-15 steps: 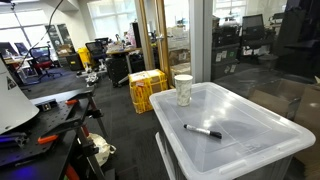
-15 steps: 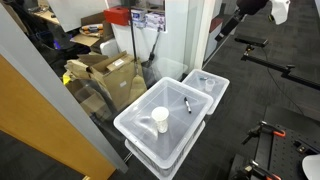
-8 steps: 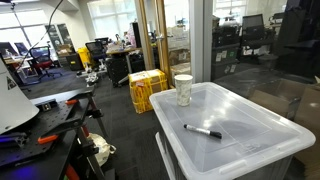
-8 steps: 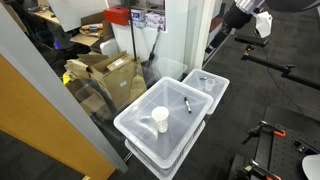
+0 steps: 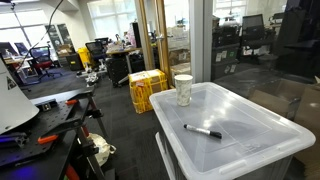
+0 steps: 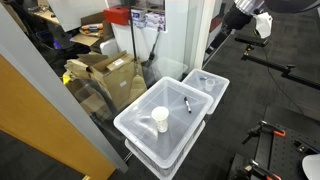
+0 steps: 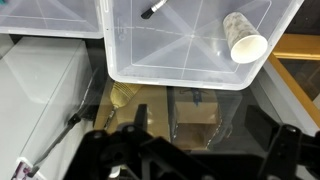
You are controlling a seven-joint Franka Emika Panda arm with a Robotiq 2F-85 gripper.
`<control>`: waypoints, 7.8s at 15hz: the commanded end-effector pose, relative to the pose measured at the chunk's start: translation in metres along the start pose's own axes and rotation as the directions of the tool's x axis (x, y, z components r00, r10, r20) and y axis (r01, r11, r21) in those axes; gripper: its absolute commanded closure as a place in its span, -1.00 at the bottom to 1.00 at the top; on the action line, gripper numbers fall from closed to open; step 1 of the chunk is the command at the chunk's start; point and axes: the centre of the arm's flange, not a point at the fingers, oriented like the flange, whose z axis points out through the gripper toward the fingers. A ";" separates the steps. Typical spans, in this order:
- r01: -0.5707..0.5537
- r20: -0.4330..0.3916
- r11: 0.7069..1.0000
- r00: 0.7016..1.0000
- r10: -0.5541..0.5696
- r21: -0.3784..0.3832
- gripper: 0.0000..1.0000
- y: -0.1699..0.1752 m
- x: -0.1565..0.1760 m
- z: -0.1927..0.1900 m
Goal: Put the marker in the mug
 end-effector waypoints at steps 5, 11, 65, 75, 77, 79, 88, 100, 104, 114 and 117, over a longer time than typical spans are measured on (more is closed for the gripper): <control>-0.151 -0.087 0.987 0.984 0.155 0.052 -1.00 -0.002 -0.014 0.017; -0.305 -0.068 0.944 0.947 0.315 0.123 -1.00 0.005 -0.026 0.052; -0.603 0.165 0.793 0.776 0.608 -0.089 -1.00 0.037 -0.031 0.307; -0.640 0.199 0.758 0.732 0.651 -0.124 -1.00 0.041 -0.042 0.350; -0.642 0.198 0.755 0.730 0.654 -0.130 -1.00 0.043 -0.040 0.358; -0.650 0.198 0.749 0.723 0.662 -0.131 -1.00 0.044 -0.037 0.367; -0.706 0.259 0.700 0.659 0.706 -0.107 -1.00 0.049 -0.036 0.402; -0.736 0.286 0.657 0.602 0.745 -0.164 -1.00 0.052 -0.051 0.424; -0.736 0.291 0.652 0.593 0.751 -0.183 -1.00 0.051 -0.053 0.427; -0.744 0.305 0.634 0.566 0.766 -0.212 -0.54 0.051 -0.054 0.434; -0.741 0.309 0.635 0.565 0.765 -0.217 -0.02 0.052 -0.053 0.436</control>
